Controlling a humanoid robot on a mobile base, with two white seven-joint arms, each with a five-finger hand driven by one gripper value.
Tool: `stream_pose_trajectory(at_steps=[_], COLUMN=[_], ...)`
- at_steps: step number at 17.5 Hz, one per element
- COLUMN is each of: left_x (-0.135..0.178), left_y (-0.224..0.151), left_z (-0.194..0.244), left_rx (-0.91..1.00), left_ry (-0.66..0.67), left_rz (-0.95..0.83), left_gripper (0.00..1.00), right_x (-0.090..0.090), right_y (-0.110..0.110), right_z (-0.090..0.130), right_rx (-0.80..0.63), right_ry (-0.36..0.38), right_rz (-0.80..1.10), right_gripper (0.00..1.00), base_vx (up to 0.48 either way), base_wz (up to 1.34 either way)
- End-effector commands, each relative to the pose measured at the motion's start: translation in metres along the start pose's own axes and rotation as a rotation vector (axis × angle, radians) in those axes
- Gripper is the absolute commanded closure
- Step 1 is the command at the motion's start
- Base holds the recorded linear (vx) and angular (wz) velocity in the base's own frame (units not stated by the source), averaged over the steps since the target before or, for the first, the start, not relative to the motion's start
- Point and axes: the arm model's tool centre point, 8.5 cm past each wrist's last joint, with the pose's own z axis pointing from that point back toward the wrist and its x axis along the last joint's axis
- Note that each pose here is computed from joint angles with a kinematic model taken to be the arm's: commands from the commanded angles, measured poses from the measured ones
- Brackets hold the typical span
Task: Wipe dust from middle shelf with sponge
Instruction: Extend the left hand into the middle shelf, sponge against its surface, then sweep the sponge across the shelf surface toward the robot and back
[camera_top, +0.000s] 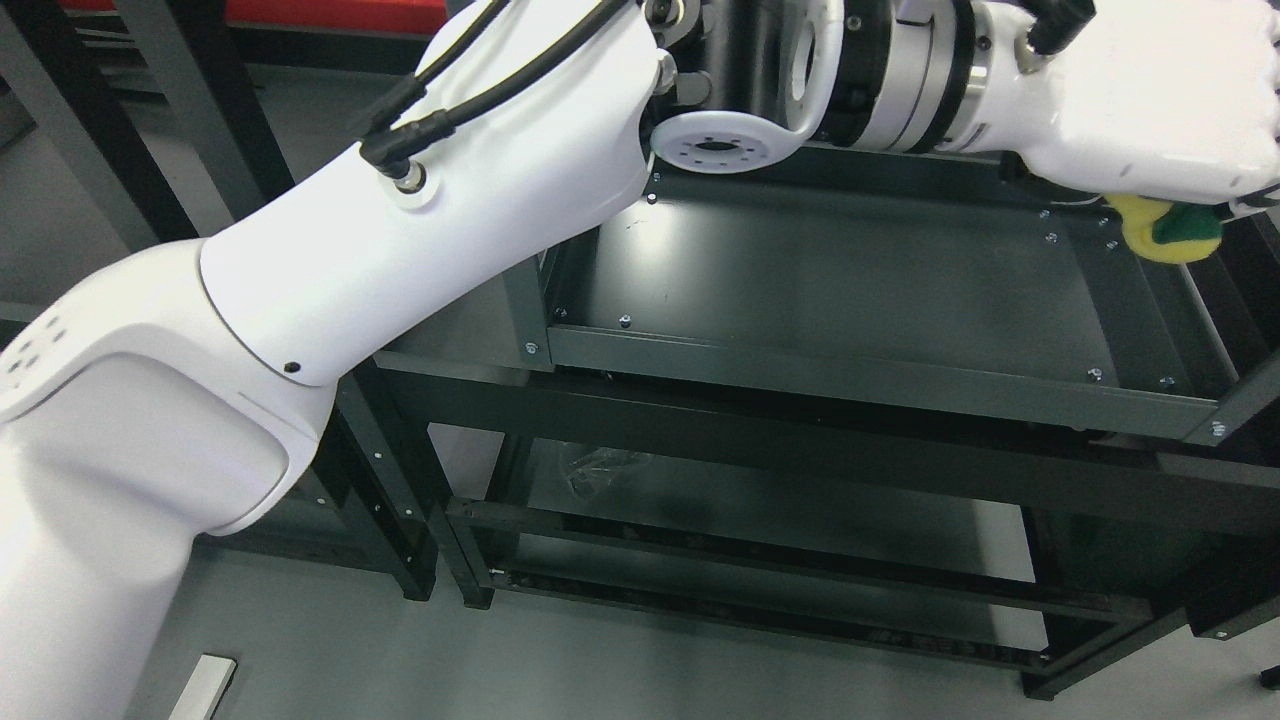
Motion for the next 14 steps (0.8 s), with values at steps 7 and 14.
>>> stream_pose_trajectory(at_steps=[7,14], left_x=[-0.027,0.007], left_y=[-0.029,-0.02], left_z=[0.2,0.321], left_rx=[-0.048,-0.1], left_ry=[0.272,0.429], left_rz=[0.018,0.06], left_gripper=[1.0,1.0], right_x=[0.009,0.009], right_y=[-0.01,-0.01], right_z=[0.0,0.0], right_rx=[-0.014,-0.014], right_ry=[-0.022,-0.022], right_rz=[-0.003,-0.001], right_gripper=[0.0,0.0], base_vx=[0.0,0.0], base_wz=[0.0,0.0])
